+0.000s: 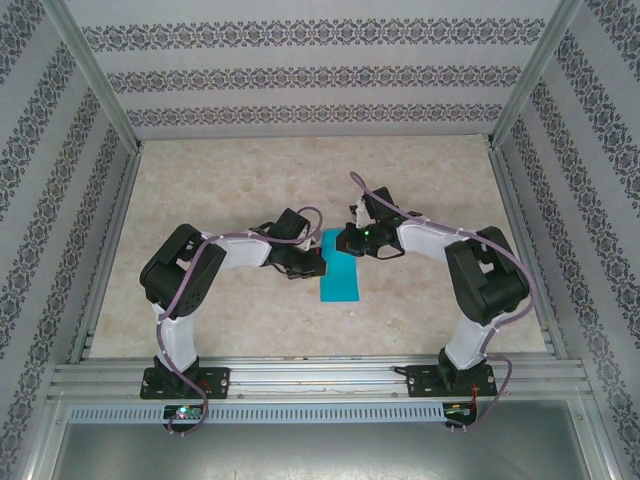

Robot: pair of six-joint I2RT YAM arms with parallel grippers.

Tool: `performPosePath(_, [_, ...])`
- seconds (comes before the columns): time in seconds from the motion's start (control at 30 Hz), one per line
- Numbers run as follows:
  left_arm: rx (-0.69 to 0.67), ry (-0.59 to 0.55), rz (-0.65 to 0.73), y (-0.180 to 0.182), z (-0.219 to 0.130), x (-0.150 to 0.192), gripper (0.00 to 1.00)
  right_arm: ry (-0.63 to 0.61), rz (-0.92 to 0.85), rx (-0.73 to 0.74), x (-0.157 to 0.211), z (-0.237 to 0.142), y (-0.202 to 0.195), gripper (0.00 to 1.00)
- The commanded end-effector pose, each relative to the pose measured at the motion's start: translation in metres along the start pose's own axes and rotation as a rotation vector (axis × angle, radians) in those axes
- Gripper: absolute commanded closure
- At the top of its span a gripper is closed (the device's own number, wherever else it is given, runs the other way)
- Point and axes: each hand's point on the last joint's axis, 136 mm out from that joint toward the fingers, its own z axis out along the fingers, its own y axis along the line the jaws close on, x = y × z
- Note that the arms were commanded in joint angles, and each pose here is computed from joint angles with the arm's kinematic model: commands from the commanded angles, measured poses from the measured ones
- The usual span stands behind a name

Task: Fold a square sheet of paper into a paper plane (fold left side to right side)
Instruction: Hold the square sheet of paper at the center of the table, then first fold the square sheet of paper in half at the center of the table.

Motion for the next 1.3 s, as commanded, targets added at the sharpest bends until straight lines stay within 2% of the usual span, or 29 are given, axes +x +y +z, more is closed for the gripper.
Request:
performPosePath(0.0, [-0.121,0.050,-0.082,0.031,0.012,0.029,1.00,0.006,-0.006,0.024,0.018,-0.015,-0.001,0.96])
performPosePath(0.13, [-0.129,0.048,-0.090,0.031,0.012,0.031,1.00,0.030,0.012,0.035,0.049,-0.019,-0.005,1.00])
performPosePath(0.27, [-0.127,0.045,-0.088,0.030,0.012,0.029,1.00,0.078,0.028,0.046,0.071,-0.008,-0.012,1.00])
performPosePath(0.77, [-0.056,0.009,-0.067,0.003,0.007,0.010,0.99,0.224,0.081,0.197,0.119,0.018,-0.059,1.00])
performPosePath(1.07, [0.002,-0.053,-0.015,-0.026,-0.005,-0.017,0.95,0.254,0.083,0.262,0.133,0.016,-0.078,1.00])
performPosePath(1.27, [-0.004,-0.043,0.000,-0.022,0.002,-0.019,0.96,0.237,0.070,0.286,0.126,0.013,-0.083,1.00])
